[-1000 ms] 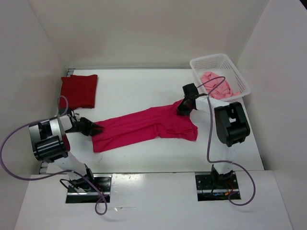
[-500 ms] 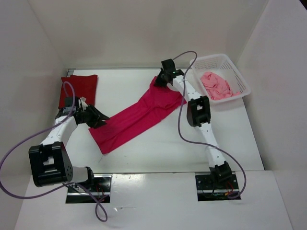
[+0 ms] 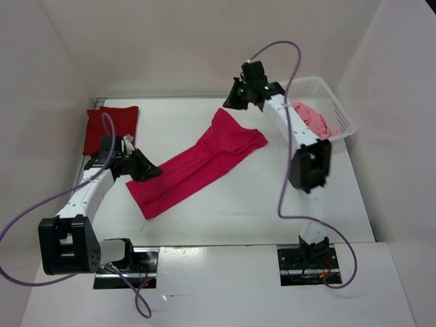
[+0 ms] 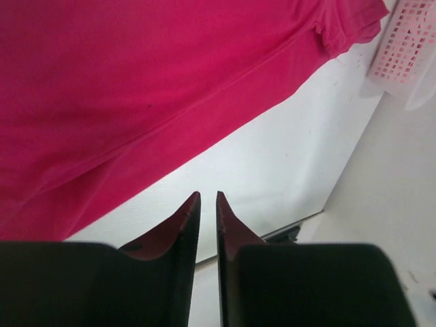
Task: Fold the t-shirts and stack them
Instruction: Rotate the tshirt 90 degrees
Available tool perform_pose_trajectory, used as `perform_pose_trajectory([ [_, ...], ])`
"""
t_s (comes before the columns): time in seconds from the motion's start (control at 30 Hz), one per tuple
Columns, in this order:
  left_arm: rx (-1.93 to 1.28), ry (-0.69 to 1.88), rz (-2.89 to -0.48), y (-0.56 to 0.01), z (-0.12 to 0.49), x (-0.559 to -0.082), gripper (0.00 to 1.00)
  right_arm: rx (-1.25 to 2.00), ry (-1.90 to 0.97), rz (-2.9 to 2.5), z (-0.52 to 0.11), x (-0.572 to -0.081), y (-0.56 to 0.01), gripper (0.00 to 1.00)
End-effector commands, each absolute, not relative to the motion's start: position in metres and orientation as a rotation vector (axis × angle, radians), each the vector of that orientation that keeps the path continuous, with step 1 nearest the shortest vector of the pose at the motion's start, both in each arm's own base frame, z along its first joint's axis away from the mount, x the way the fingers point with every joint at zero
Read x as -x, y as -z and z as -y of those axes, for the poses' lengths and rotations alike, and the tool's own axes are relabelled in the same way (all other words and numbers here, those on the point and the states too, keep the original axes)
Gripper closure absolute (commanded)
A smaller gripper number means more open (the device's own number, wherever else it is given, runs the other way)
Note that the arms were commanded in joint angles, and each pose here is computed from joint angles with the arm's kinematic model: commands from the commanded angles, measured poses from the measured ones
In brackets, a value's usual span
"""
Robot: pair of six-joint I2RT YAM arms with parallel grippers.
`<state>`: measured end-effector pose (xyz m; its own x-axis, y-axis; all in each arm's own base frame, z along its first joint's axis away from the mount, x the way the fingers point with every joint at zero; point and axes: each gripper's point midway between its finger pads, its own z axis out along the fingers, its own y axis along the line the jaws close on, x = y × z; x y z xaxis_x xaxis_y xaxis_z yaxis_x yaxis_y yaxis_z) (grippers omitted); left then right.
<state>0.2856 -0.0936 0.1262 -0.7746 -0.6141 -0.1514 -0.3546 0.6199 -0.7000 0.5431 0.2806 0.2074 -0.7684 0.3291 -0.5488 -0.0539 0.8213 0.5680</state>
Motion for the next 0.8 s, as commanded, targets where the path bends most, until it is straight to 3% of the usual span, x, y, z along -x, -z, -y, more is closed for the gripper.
perform_pose_trajectory([
  [0.0,0.66,0.933,-2.379,-0.156,0.085,-0.306,0.8,-0.138,-0.697,-2.263,-0.262,-0.484,-0.221,0.98],
  [0.03,0.649,0.929,-2.38,-0.156,0.085,-0.306,0.84,-0.176,-0.703,-2.216,-0.244,-0.468,-0.241,1.0],
  [0.2,0.653,0.95,-2.429,-0.137,0.084,-0.307,0.91,-0.338,-0.5,-2.458,-0.18,-0.425,-0.117,1.0],
  [0.3,0.635,0.958,-2.428,-0.141,0.084,-0.313,0.94,-0.384,-0.468,-2.492,-0.165,-0.422,-0.089,1.0],
  [0.6,0.594,0.961,-2.438,-0.143,0.085,-0.311,0.95,-0.46,-0.306,-2.573,-0.141,-0.44,-0.028,1.0],
  [0.77,0.604,0.974,-2.455,-0.136,0.087,-0.303,0.93,-0.486,-0.308,-2.605,-0.153,-0.475,-0.001,1.0],
])
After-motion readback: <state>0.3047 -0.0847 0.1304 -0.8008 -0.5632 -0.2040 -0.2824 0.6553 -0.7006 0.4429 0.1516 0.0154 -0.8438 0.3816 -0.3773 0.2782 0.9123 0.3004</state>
